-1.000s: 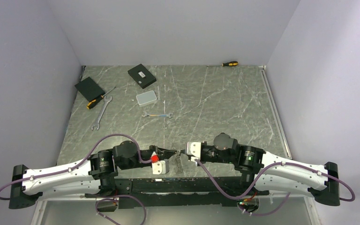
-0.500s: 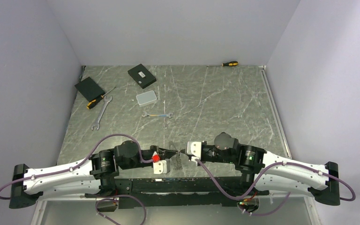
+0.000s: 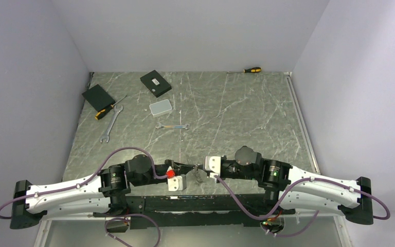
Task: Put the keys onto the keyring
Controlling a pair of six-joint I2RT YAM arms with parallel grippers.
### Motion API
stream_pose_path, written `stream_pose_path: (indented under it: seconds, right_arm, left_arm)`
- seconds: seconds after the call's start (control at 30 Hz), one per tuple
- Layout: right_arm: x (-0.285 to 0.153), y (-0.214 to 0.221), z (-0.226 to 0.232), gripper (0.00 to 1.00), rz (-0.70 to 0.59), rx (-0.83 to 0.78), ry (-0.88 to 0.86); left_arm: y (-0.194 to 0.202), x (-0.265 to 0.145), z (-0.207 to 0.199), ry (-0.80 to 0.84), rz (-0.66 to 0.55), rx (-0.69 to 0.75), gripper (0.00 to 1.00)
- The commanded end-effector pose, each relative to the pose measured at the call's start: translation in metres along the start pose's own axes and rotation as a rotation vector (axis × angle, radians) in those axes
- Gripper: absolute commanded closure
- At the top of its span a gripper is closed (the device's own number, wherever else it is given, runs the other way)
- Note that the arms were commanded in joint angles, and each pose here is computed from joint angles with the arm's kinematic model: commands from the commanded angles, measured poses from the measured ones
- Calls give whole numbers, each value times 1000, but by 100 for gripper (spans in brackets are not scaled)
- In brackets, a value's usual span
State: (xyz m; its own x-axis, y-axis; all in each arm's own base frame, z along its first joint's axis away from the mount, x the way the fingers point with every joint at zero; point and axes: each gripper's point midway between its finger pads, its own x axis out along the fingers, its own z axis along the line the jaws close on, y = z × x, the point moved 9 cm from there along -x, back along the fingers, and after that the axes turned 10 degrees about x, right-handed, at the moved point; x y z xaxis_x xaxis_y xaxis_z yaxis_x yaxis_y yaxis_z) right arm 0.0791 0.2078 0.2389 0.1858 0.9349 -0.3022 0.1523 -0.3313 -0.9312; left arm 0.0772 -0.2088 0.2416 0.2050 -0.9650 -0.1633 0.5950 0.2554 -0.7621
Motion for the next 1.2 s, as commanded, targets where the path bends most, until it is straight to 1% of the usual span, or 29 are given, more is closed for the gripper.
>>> stream_pose_path:
  seconds: [0.0,0.73,1.17]
  right_arm:
    - [-4,-20,-3,100,-71,8,21]
    - [-8,-25,-4,100,-71,-9,43]
    - [-9,-29,-3,100,-78,-23,43]
  left_arm:
    - [-11,-1,10,-71,-62,-3,100]
    - [-5,2,8,-84,-11,-47,100]
    - [-4,4,2,-24,-9,-57,100]
